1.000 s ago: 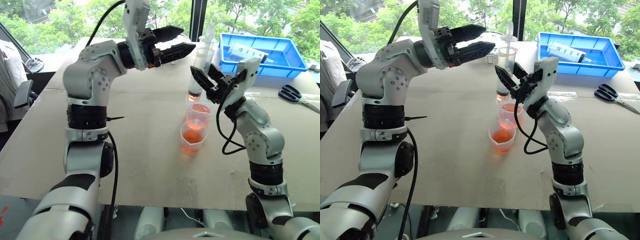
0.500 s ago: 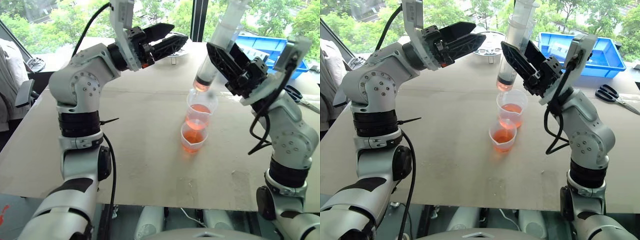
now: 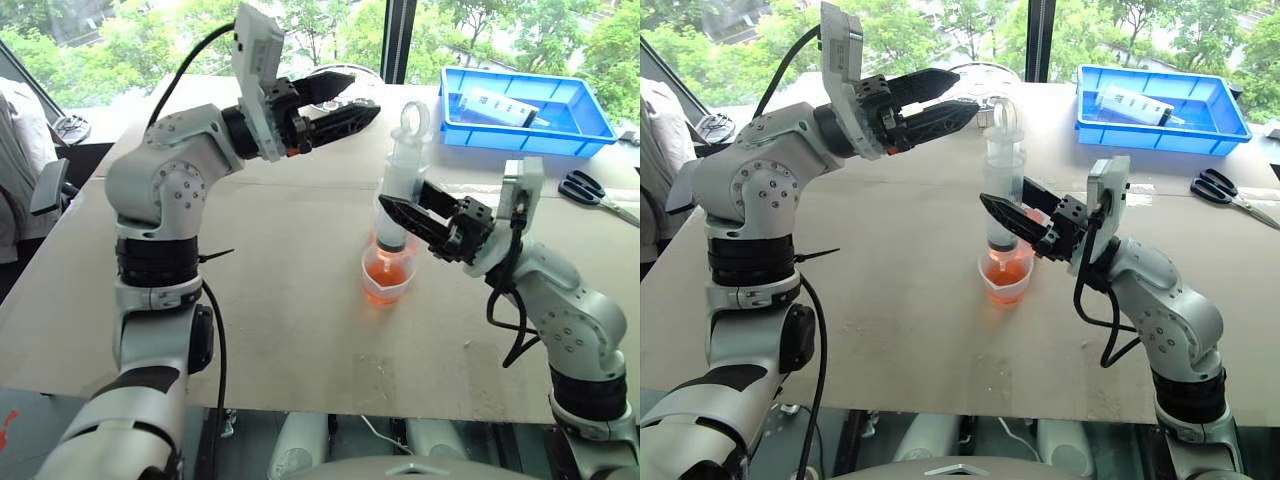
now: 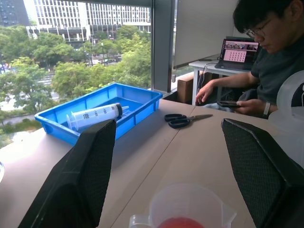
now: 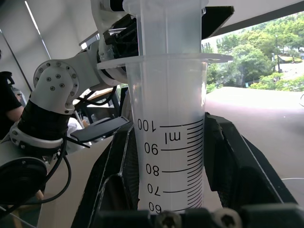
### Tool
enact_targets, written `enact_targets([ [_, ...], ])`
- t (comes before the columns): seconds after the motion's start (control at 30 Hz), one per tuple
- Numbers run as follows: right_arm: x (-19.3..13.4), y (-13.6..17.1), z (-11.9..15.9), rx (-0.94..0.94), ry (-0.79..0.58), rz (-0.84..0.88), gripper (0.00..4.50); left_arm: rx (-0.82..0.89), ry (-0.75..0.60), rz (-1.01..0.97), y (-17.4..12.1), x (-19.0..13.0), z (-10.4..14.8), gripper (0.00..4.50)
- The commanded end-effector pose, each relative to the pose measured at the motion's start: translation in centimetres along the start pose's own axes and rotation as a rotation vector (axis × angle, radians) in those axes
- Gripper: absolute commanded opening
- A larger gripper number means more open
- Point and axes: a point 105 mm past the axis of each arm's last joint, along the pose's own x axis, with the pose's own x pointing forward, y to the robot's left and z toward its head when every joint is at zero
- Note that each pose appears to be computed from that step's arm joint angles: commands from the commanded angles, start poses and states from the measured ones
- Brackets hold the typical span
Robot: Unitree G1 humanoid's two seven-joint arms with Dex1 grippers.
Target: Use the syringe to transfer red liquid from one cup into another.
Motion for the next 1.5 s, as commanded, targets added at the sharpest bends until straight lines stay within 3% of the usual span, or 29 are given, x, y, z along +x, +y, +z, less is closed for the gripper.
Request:
enact_targets([
  [0.03, 0.0, 0.3, 0.1, -0.042, -0.021, 0.023, 1.46, 0.078, -0.016, -0.073, -2.2, 0.3, 1.3, 3.59],
  [0.23, 0.1, -0.2, -0.5, -0.06, -0.017, 0.002, 1.46, 0.124, 0.011, -0.103, -3.3, 0.5, 1.1, 3.59],
  [0.6, 0.0, -1.0, -0.8, -0.073, -0.01, -0.049, 1.46, 0.097, 0.042, -0.079, -2.5, -0.8, 1.1, 3.59],
  [0.97, 0.7, -0.1, -1.0, -0.112, 0.019, 0.009, 1.46, 0.197, 0.079, -0.074, -2.3, 1.9, 0.0, 3.59],
  [1.07, 0.9, 0.1, -1.3, -0.118, 0.031, 0.02, 1.46, 0.229, 0.067, -0.113, -2.7, 2.7, 0.1, 2.71],
  [1.27, 1.0, 0.3, -1.5, -0.117, 0.033, 0.021, 1.46, 0.248, 0.051, -0.147, -3.0, 2.9, 0.4, 0.0],
  [1.5, 1.1, 0.4, -1.2, -0.103, -0.003, 0.01, 1.45, 0.251, 0.122, -0.279, -6.1, 2.3, -2.5, 0.0],
])
